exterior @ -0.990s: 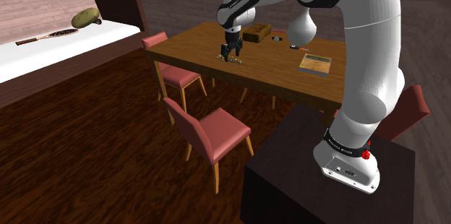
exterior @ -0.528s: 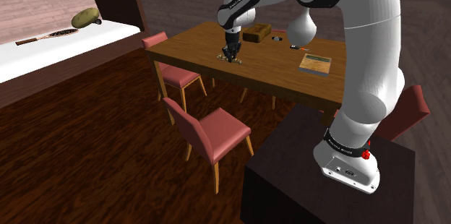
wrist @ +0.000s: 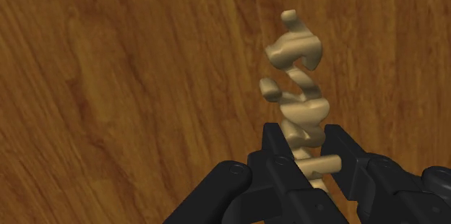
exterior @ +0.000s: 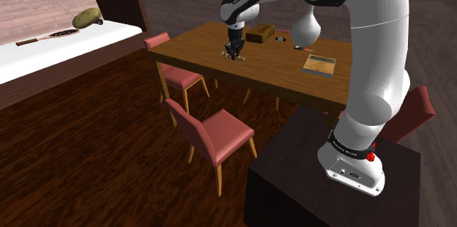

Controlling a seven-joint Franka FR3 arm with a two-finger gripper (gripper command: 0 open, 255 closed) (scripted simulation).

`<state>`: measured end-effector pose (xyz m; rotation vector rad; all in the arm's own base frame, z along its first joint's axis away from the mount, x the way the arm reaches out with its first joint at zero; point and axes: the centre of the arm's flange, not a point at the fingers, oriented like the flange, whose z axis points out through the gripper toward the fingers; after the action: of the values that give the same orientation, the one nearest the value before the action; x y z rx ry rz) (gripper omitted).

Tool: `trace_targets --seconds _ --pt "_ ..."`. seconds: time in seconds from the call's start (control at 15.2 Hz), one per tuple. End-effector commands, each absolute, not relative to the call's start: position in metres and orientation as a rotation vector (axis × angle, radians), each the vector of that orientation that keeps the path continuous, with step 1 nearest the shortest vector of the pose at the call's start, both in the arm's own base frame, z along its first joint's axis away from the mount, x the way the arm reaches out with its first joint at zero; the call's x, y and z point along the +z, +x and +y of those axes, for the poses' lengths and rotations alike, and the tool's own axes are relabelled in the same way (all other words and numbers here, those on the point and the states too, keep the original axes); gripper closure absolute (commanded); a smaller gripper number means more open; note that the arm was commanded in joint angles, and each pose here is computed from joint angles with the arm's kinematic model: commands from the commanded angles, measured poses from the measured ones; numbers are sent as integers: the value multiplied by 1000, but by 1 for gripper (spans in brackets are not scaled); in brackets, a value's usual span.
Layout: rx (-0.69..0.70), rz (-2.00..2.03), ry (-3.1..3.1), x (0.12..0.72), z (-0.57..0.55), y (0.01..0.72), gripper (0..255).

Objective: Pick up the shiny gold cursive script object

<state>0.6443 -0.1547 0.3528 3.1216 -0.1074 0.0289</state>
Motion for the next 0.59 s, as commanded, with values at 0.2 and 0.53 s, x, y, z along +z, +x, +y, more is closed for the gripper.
trace_targets --seconds 0.2,0.53 --pt "29 -107 3122 379 -155 645 255" --pt "29 -107 3122 406 -155 645 255"
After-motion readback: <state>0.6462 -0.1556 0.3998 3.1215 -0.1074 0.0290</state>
